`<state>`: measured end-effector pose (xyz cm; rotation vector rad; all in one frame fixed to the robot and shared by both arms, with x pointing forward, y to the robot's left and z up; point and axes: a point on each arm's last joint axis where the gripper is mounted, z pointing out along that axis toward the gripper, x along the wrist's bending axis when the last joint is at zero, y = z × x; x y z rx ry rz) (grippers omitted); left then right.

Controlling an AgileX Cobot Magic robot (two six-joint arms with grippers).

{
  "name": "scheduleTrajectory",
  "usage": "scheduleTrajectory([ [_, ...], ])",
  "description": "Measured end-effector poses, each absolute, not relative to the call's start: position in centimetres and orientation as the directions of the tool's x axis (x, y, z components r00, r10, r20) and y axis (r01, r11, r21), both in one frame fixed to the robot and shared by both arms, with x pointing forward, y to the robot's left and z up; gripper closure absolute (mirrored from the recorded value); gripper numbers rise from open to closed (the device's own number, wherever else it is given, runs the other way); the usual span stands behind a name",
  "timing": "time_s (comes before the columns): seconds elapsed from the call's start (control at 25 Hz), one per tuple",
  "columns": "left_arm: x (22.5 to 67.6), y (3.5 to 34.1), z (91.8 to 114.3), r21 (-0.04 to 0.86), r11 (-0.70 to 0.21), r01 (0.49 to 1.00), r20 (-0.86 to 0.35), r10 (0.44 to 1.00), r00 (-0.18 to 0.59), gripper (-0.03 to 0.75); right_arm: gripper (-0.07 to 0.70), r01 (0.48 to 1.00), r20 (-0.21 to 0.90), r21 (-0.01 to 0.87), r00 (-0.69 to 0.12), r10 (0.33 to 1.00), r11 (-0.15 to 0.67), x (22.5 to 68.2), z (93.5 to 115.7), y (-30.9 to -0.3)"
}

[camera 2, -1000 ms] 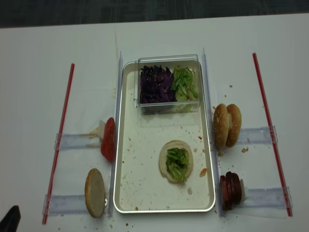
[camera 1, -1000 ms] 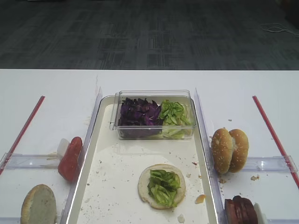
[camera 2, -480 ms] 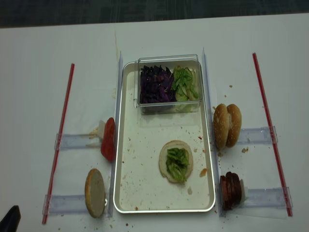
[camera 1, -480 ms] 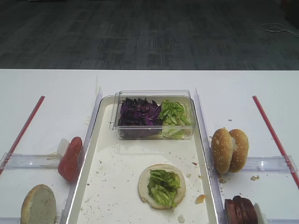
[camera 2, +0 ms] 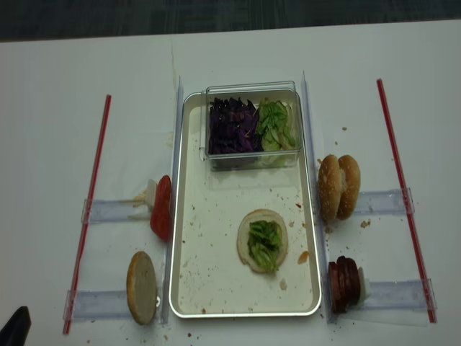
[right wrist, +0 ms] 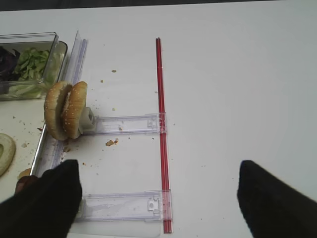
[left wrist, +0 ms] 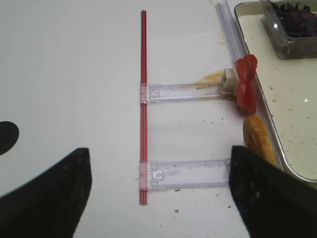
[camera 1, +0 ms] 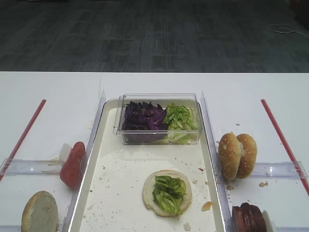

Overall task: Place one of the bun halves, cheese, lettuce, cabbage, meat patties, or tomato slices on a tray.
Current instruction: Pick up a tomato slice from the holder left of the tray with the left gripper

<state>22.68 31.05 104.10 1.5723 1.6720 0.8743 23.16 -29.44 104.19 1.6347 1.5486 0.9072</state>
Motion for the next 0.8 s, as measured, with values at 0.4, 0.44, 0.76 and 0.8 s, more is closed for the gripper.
scheduleTrajectory([
  [0.4, 22.7, 31.0, 104.1, 0.835, 0.048, 0.548, -0.027, 0.999, -0.047, 0.154, -0.032, 0.510, 0.024, 0.859, 0.040, 0.999, -0.041, 23.2, 104.2, -29.4],
  [0.44, 22.7, 31.0, 104.1, 0.835, 0.048, 0.548, -0.027, 0.999, -0.047, 0.154, -0.032, 0.510, 0.024, 0.859, 0.040, 0.999, -0.041, 23.2, 104.2, -29.4],
  [0.76, 26.0, 30.8, 104.0, 0.673, 0.048, 0.738, -0.005, 0.998, -0.061, 0.154, -0.032, 0.509, 0.026, 0.859, 0.041, 0.999, -0.043, 23.2, 104.2, -29.4],
  [0.8, 26.6, 30.7, 104.0, 0.642, 0.046, 0.765, 0.001, 0.998, -0.061, 0.154, -0.032, 0.509, 0.027, 0.859, 0.042, 0.999, -0.045, 23.2, 104.2, -29.4],
])
